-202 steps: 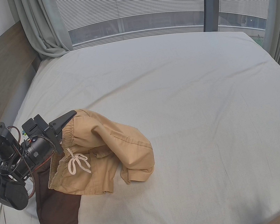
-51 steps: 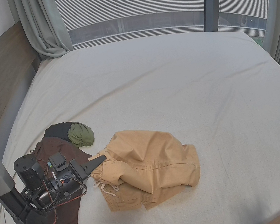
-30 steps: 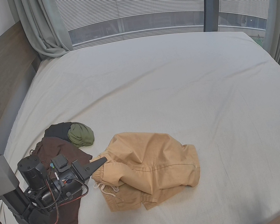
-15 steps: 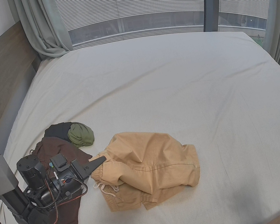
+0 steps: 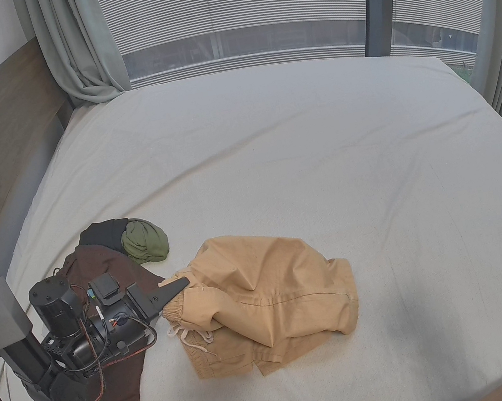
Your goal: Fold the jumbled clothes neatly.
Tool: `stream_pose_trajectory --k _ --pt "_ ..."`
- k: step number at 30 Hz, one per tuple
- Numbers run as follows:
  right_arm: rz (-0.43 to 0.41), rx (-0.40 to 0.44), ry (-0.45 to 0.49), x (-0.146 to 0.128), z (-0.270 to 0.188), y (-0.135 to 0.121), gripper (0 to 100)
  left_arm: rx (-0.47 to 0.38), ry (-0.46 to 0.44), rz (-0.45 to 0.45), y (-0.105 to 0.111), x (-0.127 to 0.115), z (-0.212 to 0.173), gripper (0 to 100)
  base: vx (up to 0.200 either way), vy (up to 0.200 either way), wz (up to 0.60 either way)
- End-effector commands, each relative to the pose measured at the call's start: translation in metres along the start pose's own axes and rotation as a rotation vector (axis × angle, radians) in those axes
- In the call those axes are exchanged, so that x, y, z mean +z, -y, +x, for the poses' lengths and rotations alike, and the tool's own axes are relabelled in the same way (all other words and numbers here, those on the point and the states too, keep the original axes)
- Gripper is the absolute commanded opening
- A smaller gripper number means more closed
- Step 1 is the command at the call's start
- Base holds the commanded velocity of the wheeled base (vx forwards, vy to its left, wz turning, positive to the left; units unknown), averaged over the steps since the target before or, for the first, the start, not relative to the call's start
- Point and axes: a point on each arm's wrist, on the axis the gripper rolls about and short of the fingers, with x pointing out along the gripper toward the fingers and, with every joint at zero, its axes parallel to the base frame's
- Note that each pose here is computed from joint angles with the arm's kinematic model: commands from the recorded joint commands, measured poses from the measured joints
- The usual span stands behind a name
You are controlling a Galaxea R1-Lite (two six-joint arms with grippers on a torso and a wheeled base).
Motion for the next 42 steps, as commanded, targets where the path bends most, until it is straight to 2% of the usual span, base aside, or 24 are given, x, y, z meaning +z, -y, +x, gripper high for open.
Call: stream_pose_trajectory --k 1,2,3,4,6,22,26,29,35,42 --pt "0.022 0.031 -0.107 -0.004 0.034 0.005 100 0.0 0.005 0.002 0.001 0.0 0.0 0 0.0 0.0 0.0" --pt "0.022 0.031 -0.107 -0.004 0.034 0.005 100 0.0 0.005 0.002 0.001 0.0 0.0 0 0.0 0.0 0.0" --pt "0.037 0.042 -0.154 -0.01 0.043 0.008 100 0.0 0.005 0.002 0.001 0.0 0.0 0 0.0 0.0 0.0" --pt "0.037 0.042 -0.154 -0.01 0.043 0.008 100 -0.001 0.006 0.003 0.001 0.0 0.0 0 0.0 0.0 0.0" --pt "0.054 0.034 -0.213 -0.018 0.056 0.012 100 -0.001 0.006 0.003 0.001 0.0 0.0 0 0.0 0.0 0.0" --pt "0.103 0.076 -0.336 -0.08 0.126 0.04 100 -0.008 0.016 0.01 0.004 0.003 -0.001 0 0.0 0.0 0.0" --pt "0.117 0.1 -0.342 -0.084 0.137 0.043 100 -0.008 0.014 0.01 0.004 0.002 -0.001 0 0.0 0.0 0.0" --pt "0.156 0.124 -0.37 -0.09 0.146 0.045 100 -0.007 0.015 0.01 0.004 0.002 -0.002 0 0.0 0.0 0.0" --pt "0.174 0.119 -0.377 -0.103 0.16 0.051 100 0.003 0.03 0.009 0.001 0.006 -0.003 0 0.0 0.0 0.0" --pt "0.254 0.113 -0.367 -0.113 0.173 0.055 100 0.01 0.056 0.017 -0.002 0.013 -0.005 0 0.0 0.0 0.0"
